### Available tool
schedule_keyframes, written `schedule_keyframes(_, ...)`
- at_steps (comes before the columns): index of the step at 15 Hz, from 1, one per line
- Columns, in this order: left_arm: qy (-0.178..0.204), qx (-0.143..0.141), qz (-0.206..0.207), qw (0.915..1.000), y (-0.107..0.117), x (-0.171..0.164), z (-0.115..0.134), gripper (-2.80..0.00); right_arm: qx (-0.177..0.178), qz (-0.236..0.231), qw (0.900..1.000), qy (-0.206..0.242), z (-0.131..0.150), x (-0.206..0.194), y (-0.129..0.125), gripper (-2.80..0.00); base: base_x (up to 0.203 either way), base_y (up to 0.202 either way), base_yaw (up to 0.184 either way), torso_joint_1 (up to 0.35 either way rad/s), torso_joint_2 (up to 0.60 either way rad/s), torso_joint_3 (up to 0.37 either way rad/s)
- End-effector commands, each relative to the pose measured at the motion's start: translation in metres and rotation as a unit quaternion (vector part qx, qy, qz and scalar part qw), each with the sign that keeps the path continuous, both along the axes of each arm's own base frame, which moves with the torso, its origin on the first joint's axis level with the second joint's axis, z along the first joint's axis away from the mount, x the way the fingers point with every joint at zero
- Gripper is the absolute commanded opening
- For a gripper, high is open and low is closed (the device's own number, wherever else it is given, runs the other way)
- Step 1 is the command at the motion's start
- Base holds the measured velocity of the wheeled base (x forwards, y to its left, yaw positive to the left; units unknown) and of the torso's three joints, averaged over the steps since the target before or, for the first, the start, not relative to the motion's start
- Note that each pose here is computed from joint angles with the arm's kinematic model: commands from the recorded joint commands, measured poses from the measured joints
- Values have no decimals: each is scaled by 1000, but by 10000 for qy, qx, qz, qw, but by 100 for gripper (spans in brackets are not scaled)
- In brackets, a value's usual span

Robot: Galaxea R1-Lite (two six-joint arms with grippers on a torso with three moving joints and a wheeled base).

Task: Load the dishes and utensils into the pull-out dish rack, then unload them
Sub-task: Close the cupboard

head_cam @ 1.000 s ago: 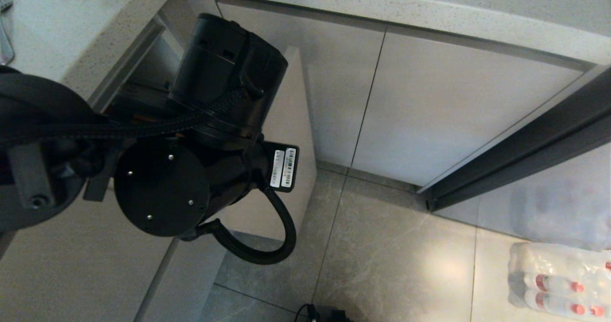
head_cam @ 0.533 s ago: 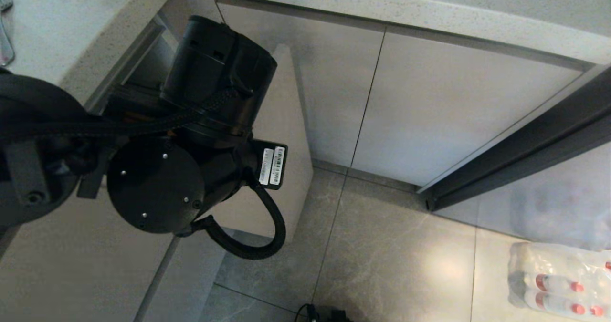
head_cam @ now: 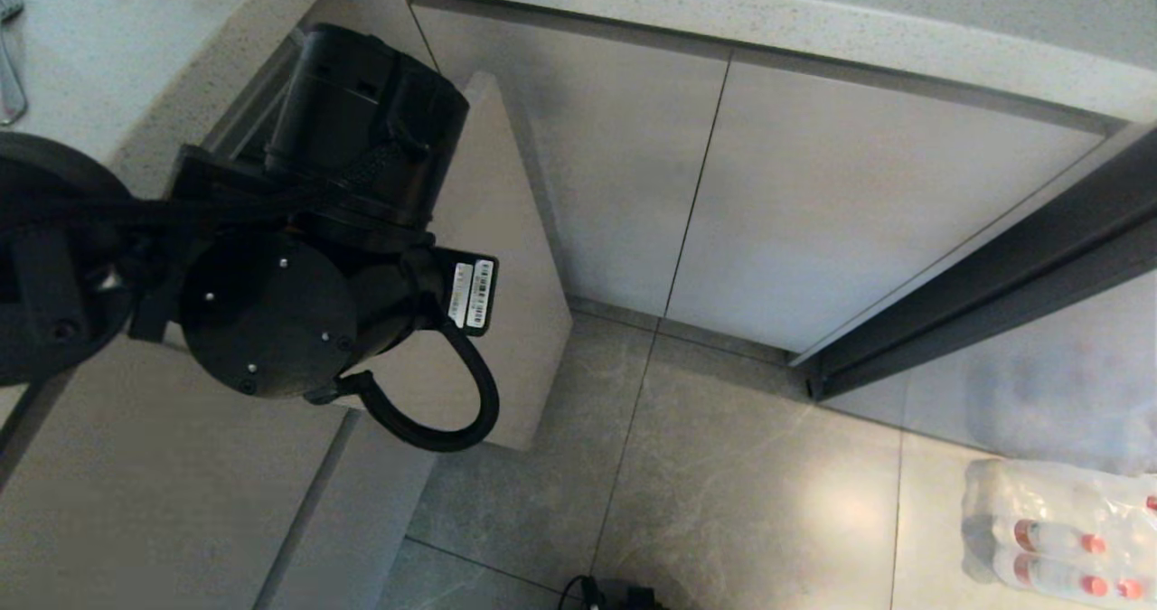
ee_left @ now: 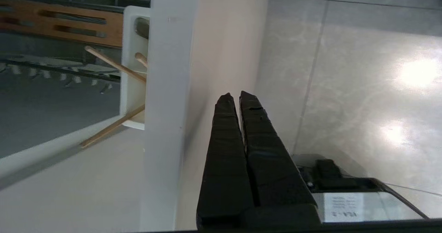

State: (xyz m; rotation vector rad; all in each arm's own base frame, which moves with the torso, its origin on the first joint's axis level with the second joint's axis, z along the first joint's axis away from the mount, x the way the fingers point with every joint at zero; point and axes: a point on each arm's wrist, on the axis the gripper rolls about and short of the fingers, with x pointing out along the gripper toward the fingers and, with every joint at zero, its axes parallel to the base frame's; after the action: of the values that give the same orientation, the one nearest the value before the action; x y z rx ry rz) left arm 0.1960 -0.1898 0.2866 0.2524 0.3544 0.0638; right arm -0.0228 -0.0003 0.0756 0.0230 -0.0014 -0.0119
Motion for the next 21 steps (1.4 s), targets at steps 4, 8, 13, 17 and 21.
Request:
schedule_keyframes(4,-70,26,219,9997,12,3,5,-280,0,-2,10000,6,0,0,0,-280,0,0,0,0,0,0)
schedule_keyframes(8,-107,70,450,9989,24,10,8,-280,0,-2,10000,6,0,0,0,-280,0,0,0,0,0,0)
schedule_keyframes(13,-448,71,918,9947,44,29,16,-280,0,-2,10000,2,0,0,0,-280,0,0,0,0,0,0)
schedule_keyframes(17,-724,311,1200,9896,61,45,15,-280,0,-2,10000,6,0,0,0,-280,0,0,0,0,0,0)
schedule_keyframes(21,-835,406,1456,9850,73,55,15,-280,0,-2,10000,-1,0,0,0,-280,0,0,0,0,0,0)
